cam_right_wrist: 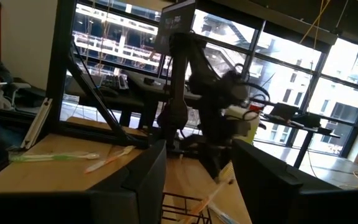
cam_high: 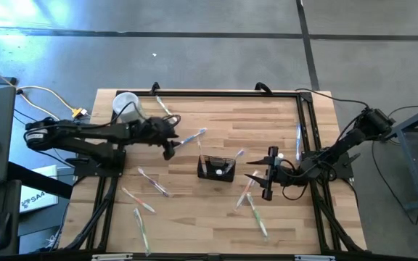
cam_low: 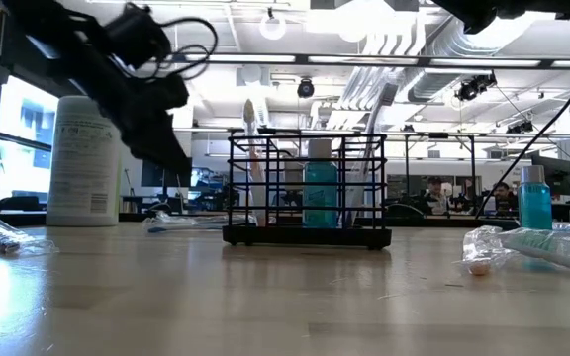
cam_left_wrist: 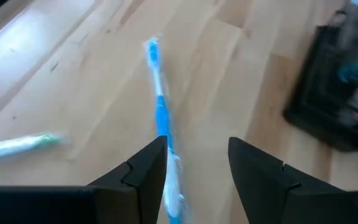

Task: Pick & Place toothbrushing station
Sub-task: Put the left blue toothbrush into the wire organizer

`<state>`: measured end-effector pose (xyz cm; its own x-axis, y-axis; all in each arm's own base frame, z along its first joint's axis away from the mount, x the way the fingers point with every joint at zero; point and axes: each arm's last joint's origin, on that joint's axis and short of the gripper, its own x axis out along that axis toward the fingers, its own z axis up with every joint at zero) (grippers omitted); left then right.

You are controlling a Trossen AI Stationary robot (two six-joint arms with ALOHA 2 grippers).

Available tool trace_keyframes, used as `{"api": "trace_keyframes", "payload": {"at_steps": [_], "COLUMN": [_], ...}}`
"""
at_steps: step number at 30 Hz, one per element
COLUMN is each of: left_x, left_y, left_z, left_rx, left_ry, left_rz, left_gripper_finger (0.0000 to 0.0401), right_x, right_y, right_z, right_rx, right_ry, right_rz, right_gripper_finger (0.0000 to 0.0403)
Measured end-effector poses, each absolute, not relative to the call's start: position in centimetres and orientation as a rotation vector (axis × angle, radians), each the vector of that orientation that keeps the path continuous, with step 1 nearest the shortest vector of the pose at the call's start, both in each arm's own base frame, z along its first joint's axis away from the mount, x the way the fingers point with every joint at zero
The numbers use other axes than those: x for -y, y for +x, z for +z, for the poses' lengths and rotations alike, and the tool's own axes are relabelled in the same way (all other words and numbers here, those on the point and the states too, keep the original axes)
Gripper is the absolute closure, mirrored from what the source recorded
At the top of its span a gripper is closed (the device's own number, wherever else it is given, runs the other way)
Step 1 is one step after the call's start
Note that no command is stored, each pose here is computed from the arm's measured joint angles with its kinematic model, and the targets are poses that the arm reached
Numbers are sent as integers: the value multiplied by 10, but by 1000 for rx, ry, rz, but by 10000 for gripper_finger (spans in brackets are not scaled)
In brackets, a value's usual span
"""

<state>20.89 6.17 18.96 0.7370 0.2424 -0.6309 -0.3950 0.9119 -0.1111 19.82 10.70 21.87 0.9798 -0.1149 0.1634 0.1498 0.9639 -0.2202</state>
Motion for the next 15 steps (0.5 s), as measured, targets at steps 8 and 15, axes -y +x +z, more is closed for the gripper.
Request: {"api": "trace_keyframes", "payload": {"at_steps": [8,15], "left_x": [-89,-109], "left_y": [238,249], "left_z": [191,168], "left_rx": [-718,-823], "left_ry": [-308,-346], "left_rz": [363,426], "left_gripper_finger": [230,230], "right_x": [-107,-107], "right_y": [198,199], "right_z": [218,216], "right_rx": [149,128], "right_ry": [-223,-219], "right_rz": [-134,-125], "right_gripper_finger": [229,229]}}
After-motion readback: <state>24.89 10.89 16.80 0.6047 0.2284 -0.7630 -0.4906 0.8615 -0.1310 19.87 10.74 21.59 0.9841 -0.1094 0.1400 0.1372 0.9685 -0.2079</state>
